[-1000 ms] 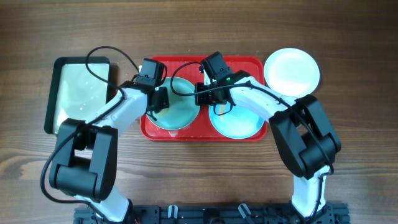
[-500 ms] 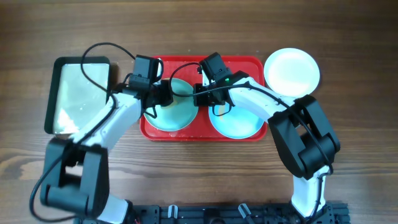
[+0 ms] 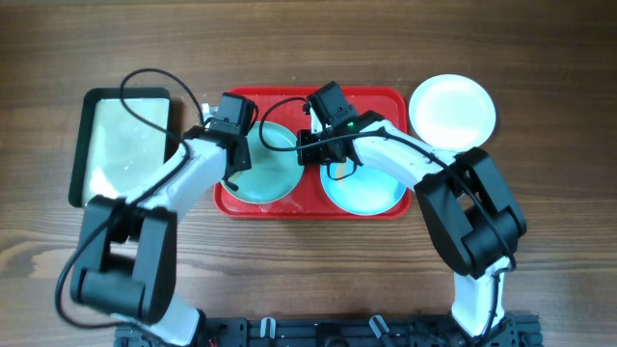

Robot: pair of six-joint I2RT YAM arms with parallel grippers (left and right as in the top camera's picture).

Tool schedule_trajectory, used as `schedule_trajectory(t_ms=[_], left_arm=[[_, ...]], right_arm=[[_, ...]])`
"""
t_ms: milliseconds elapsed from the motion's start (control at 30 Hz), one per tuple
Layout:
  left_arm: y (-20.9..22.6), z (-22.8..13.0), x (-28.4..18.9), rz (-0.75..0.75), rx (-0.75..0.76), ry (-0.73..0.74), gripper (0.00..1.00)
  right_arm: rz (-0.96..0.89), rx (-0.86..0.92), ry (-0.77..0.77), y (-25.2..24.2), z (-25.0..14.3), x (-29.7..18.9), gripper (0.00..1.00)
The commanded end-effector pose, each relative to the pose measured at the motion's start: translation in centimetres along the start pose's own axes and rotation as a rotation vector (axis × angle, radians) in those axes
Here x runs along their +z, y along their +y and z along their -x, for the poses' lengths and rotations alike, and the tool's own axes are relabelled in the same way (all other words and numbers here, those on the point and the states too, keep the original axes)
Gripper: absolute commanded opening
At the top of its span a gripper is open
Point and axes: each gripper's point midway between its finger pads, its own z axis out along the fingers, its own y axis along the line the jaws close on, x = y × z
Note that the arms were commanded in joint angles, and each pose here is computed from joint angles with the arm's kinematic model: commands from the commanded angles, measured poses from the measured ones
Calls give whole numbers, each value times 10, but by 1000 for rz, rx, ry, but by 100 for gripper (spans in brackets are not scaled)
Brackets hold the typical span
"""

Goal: Clean dirty plates on tray and stack at the side
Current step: 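Scrub the light-blue plate with the sponge in the left gripper, then lift the light-blue plate with the right gripper and stack it on the white plate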

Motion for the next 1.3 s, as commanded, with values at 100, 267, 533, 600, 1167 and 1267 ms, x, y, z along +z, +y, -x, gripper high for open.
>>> schedule_trajectory(t_ms=[100,267,533,600,1167,1267], left_arm=[[54,45,-96,-33,-313,-266,4],[61,41,-136,-375,-432,-207,4],[93,23,-112,-328,-486,-94,4],[93,21,-110,-327,-486,-89,4],[94,15,-109,-314,-485,-68,4],[94,16,-109,-314,-485,-69,4]], right_arm=[[-22,-133,-97,4,23,-23,4],[-240,-459,-356,23,63,-101,4],[-996,-1167,-708,103,95,-227,4],[-1100,-1221,-730,116,96,-242,4],[-786,-1244,-464,84,60,-164,4],[-787,-776,-648,40,95,-206,4]])
